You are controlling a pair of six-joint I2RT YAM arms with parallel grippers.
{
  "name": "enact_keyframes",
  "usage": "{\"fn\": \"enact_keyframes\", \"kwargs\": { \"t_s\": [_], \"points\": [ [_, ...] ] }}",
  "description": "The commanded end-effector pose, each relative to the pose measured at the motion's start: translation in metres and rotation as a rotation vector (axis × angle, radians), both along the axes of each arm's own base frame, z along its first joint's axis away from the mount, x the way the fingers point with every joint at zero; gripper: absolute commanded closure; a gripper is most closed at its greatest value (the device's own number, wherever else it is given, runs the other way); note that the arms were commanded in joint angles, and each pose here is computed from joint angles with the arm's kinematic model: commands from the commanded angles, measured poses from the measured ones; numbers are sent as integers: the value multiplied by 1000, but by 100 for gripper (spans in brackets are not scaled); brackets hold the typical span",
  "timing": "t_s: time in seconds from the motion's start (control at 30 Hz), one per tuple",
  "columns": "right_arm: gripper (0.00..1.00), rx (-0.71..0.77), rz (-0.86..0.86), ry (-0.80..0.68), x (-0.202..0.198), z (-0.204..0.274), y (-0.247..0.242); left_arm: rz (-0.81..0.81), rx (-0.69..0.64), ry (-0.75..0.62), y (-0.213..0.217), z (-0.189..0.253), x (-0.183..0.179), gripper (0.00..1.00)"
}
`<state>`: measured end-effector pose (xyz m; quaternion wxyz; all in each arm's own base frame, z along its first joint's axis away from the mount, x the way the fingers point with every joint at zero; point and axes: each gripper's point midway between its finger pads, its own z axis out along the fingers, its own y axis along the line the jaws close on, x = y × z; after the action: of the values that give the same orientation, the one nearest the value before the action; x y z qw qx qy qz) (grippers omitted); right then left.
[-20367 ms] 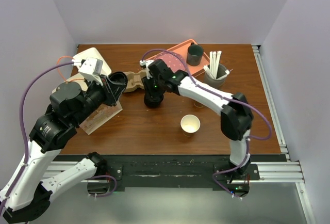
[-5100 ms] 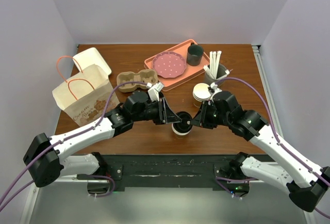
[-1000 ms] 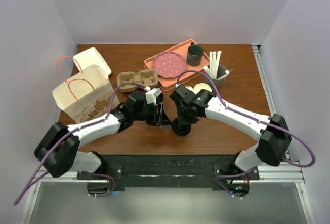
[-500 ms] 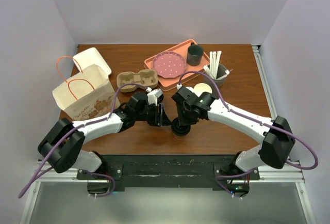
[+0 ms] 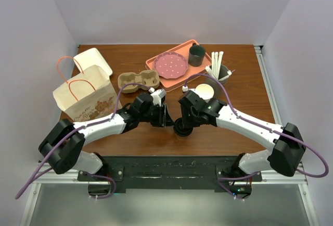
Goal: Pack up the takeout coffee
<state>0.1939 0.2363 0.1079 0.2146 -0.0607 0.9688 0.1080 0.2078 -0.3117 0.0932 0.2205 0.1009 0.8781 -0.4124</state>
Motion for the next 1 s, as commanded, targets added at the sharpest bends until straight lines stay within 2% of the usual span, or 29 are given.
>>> {"fn": "enact_keyframes", "kwargs": {
  "t_s": [0.0, 0.37, 0.47, 0.7, 0.97],
  "points": [
    [72, -140, 9, 138, -28, -54, -26, 89, 306, 97, 46, -78, -17, 62],
    [72, -134, -3, 158, -38, -69, -35, 110, 381, 146, 59, -97, -38, 64],
    [72, -141, 1, 149, -36, -68, -34, 113, 388, 117, 55, -82, -28, 61],
    [71, -56, 35, 45, -9, -19, -7, 91, 243, -51, 20, 10, 5, 52],
    [66, 10, 145, -58, 10, 20, 15, 97, 183, -75, 13, 37, 10, 50]
  ]
}}
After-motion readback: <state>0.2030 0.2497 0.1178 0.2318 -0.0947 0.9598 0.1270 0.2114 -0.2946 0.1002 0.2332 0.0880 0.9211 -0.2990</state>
